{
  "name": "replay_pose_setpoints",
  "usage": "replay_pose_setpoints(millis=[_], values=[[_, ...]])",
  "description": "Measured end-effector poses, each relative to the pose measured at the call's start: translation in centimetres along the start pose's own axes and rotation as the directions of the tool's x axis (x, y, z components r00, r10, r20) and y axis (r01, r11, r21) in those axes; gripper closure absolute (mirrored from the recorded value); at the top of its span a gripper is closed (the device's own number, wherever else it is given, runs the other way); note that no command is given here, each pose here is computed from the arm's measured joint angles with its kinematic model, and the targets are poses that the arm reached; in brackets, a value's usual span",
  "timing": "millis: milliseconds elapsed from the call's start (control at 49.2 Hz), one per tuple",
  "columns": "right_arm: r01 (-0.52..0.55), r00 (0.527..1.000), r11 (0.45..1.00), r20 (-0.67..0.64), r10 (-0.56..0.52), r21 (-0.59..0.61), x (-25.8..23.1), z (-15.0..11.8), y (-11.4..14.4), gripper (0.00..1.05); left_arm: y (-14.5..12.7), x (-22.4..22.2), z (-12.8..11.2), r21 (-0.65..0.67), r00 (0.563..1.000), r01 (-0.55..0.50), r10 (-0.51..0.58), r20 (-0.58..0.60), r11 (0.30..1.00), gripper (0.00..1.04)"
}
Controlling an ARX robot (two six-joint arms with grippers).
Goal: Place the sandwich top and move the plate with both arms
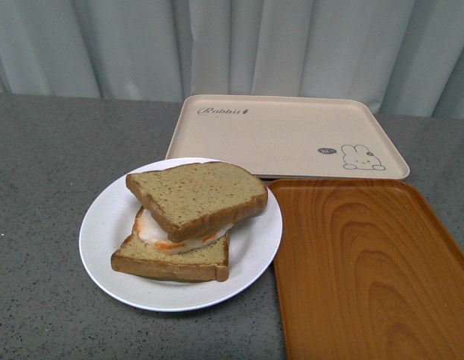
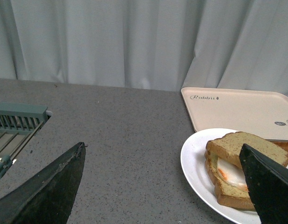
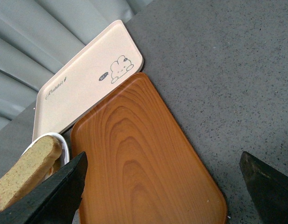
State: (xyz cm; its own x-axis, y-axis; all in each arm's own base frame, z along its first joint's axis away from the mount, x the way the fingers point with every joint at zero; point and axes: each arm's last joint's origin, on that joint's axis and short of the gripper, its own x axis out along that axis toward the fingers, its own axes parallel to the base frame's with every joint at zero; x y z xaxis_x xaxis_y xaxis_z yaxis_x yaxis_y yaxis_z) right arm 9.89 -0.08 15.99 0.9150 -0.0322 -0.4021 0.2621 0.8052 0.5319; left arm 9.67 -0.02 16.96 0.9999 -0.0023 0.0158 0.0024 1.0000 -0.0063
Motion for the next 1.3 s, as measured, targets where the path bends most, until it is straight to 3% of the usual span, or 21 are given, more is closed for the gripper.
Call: replay_pose_setpoints(millis=[325, 406, 447, 508, 833, 1219, 1300], values=[[-0.029, 0.999, 0.999, 0.031, 0.030, -0.019, -0.03, 0.06, 0.06, 0.11, 0.00, 0.00, 0.00, 0.000, 1.000, 0.000, 0.000, 0.000, 1.000, 0.06], [-0.143, 0.946, 0.948, 0.241, 0.215, -0.284, 0.08, -0.15, 0.00, 0.28, 0.00, 0.00, 0.00, 0.000, 1.000, 0.000, 0.000, 0.000, 1.000, 0.06], [-0.112, 0.917, 0.895, 0.303, 0.261, -0.431, -0.37, 0.34, 0.35, 0.39, 0.00, 0.00, 0.00, 0.000, 1.000, 0.000, 0.000, 0.000, 1.000, 0.06], [-0.073, 0.914, 0.854, 0.307, 0.263, -0.516, -0.38, 0.34, 0.35, 0.53, 0.00, 0.00, 0.00, 0.000, 1.000, 0.000, 0.000, 0.000, 1.000, 0.06], [-0.037, 0.915, 0.810, 0.305, 0.262, -0.585, -0.34, 0.29, 0.32, 1.04, 0.00, 0.00, 0.00, 0.001, 1.000, 0.000, 0.000, 0.000, 1.000, 0.06], [-0.035, 0.915, 0.807, 0.305, 0.262, -0.589, -0.34, 0.29, 0.32, 1.04, 0.00, 0.00, 0.00, 0.001, 1.000, 0.000, 0.000, 0.000, 1.000, 0.06], [-0.034, 0.915, 0.807, 0.305, 0.262, -0.590, -0.34, 0.29, 0.32, 0.93, 0.00, 0.00, 0.00, 0.001, 1.000, 0.000, 0.000, 0.000, 1.000, 0.06]])
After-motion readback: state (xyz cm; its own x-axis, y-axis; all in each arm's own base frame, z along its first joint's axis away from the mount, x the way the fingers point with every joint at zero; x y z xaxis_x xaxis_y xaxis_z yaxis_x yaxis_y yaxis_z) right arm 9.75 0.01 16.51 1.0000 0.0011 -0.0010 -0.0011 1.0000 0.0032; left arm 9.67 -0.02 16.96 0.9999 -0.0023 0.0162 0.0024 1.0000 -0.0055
